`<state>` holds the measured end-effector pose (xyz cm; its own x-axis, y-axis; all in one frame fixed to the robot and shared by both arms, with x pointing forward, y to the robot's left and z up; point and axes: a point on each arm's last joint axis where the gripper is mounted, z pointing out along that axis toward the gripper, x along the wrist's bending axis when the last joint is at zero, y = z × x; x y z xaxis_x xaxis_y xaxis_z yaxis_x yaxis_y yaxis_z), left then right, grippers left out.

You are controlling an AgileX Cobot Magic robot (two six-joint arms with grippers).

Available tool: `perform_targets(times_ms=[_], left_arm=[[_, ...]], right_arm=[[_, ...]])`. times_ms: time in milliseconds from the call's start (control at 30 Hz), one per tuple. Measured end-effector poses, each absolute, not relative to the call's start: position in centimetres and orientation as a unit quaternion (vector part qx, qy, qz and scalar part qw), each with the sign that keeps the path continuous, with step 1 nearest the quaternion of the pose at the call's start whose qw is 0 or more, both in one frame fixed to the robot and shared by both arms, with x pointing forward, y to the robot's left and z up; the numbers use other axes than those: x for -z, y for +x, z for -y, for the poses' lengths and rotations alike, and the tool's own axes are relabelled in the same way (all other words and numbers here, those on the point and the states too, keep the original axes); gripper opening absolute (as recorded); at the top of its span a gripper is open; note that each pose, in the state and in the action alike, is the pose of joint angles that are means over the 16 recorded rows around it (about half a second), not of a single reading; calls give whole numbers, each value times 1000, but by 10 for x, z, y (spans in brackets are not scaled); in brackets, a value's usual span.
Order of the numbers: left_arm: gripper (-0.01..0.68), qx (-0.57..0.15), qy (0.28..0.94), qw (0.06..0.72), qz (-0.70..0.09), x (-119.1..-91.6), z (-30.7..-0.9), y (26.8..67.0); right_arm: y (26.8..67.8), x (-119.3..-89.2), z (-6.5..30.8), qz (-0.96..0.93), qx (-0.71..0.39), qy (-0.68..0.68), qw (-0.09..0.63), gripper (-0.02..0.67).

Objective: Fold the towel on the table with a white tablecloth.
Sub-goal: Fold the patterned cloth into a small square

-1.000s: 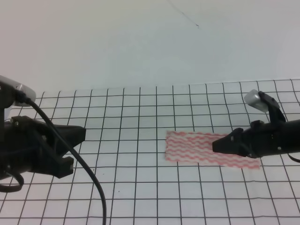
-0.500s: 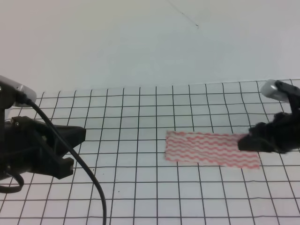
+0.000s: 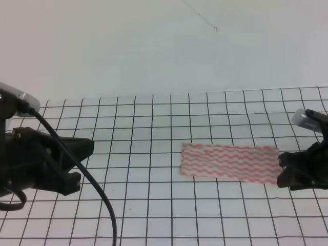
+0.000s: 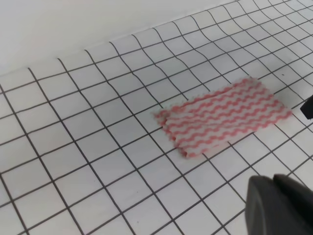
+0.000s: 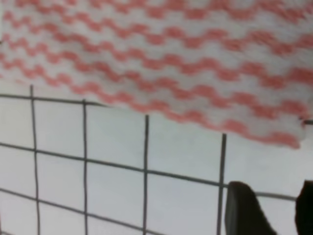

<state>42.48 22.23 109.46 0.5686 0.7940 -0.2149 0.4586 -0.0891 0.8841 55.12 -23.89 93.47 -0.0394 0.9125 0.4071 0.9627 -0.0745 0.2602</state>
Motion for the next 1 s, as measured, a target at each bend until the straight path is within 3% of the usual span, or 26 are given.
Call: perform_targets(times_ms=[467,1000], left_arm=[[-1,-161,721,516,-434,-1094,-222,425],[-1,-161,723,515,-431,-1094,-222,424]], right_arm=[[564,-907,240,633,245,-733,52,241],[571,-905,236,614,289,-733,55,242]])
